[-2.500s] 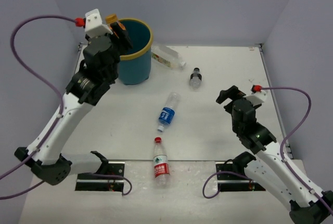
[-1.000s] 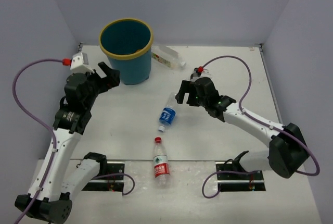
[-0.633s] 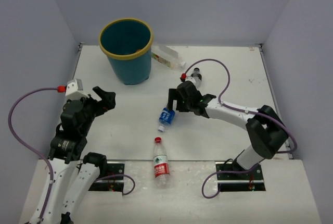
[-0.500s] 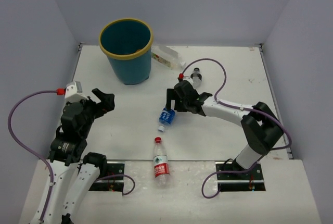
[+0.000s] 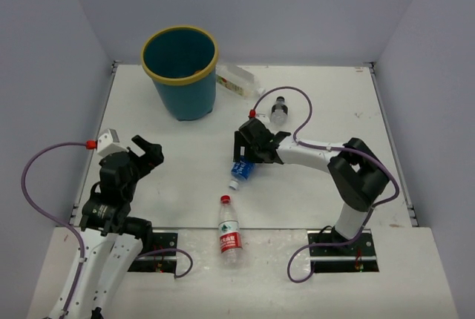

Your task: Put the plastic bottles in the bin

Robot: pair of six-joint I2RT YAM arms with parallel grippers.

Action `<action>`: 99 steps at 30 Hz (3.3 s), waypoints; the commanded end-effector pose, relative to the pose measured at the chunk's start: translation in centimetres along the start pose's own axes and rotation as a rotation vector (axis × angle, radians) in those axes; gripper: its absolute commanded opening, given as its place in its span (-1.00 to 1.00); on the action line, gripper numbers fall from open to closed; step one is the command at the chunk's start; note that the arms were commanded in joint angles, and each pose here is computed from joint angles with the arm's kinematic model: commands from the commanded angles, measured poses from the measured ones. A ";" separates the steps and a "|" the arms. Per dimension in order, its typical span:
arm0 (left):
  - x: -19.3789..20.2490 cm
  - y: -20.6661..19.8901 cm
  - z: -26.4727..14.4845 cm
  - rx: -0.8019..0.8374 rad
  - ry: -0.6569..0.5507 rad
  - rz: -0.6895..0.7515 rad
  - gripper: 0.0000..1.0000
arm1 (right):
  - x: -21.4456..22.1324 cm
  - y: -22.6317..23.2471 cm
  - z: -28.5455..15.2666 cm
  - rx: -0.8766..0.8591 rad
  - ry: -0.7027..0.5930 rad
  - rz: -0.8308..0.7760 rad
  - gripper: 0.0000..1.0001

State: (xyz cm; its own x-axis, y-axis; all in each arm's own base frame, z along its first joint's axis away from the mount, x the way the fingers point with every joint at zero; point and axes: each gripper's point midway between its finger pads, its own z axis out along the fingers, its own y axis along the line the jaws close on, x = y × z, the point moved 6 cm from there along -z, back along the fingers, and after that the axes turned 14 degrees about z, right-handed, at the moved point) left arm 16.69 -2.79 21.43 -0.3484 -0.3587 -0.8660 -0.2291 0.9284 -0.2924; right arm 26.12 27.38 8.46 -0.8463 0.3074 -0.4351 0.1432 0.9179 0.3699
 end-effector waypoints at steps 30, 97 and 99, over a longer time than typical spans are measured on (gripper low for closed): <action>-1.1 -0.3 0.6 -0.012 -0.052 -0.027 1.00 | -7.8 7.1 -8.3 -0.208 -0.390 -0.078 -0.67; 8.3 -10.1 -0.5 0.620 0.569 0.280 1.00 | -8.5 -11.9 -13.7 -0.015 -0.564 0.306 0.97; 10.0 -9.8 -0.9 0.633 0.648 0.309 1.00 | -7.6 -12.9 -13.7 -0.005 -0.564 0.328 0.97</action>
State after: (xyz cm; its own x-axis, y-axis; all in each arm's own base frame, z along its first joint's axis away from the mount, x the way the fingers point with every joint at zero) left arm 15.89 -14.35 17.70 -0.7459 0.0282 -0.6654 0.3806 0.8379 -0.3912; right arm 25.45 11.15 19.13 -0.4112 0.5734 -0.7087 0.2572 0.8188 0.5133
